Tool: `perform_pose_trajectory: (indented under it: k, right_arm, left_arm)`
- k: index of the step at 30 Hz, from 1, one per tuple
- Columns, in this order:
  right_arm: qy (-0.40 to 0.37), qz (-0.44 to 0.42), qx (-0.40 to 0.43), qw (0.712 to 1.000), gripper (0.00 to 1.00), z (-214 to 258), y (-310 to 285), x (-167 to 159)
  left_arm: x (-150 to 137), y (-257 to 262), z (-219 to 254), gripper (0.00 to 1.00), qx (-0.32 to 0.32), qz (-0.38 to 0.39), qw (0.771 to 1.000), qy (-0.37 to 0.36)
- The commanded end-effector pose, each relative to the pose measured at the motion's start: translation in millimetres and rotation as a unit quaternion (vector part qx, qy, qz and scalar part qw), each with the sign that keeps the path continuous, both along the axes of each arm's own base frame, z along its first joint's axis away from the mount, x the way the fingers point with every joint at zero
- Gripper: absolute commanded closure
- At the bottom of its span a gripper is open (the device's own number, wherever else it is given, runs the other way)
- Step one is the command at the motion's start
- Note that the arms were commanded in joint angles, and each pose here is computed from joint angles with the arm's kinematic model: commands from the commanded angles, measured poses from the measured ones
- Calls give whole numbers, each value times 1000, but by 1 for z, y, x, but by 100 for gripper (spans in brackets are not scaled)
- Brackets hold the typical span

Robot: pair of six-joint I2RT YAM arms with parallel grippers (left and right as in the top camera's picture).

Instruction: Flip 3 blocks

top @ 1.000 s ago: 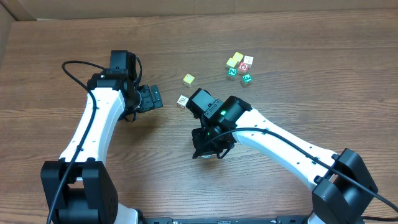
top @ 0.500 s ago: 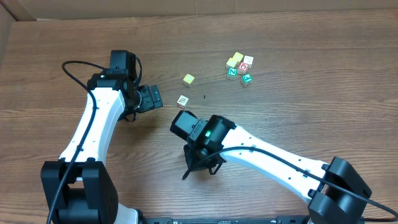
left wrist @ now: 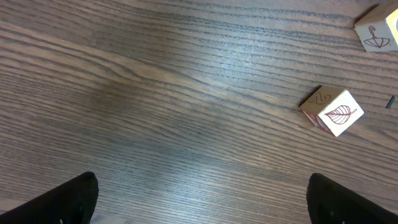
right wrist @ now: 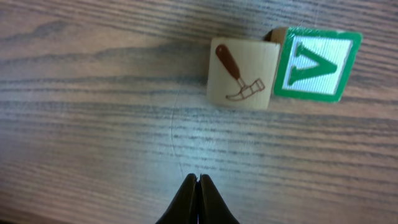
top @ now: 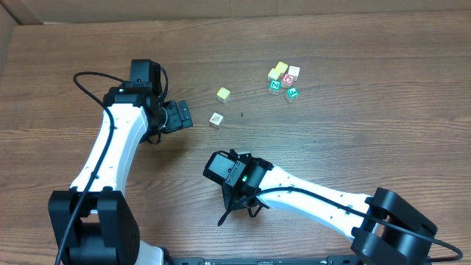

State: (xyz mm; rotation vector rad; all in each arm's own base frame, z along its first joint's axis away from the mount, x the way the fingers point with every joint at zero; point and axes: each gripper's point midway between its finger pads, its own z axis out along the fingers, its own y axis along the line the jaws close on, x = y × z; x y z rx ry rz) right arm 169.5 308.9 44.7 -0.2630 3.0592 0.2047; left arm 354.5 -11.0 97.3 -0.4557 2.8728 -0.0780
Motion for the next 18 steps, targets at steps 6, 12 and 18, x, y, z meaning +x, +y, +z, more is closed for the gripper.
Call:
perform_pose_trajectory:
  k: [6,12,18]
  right_arm:
    - [-32,-17,-13,999,96,-9,-7,9]
    - [-62,-21,-27,997,96,-8,-12,20]
    - [-64,-12,-24,998,96,-10,-8,15]
  left_arm:
    - [4,2,3,0,3,8,1000,-6]
    - [4,2,3,0,3,8,1000,-6]
    - [4,2,3,0,3,8,1000,-6]
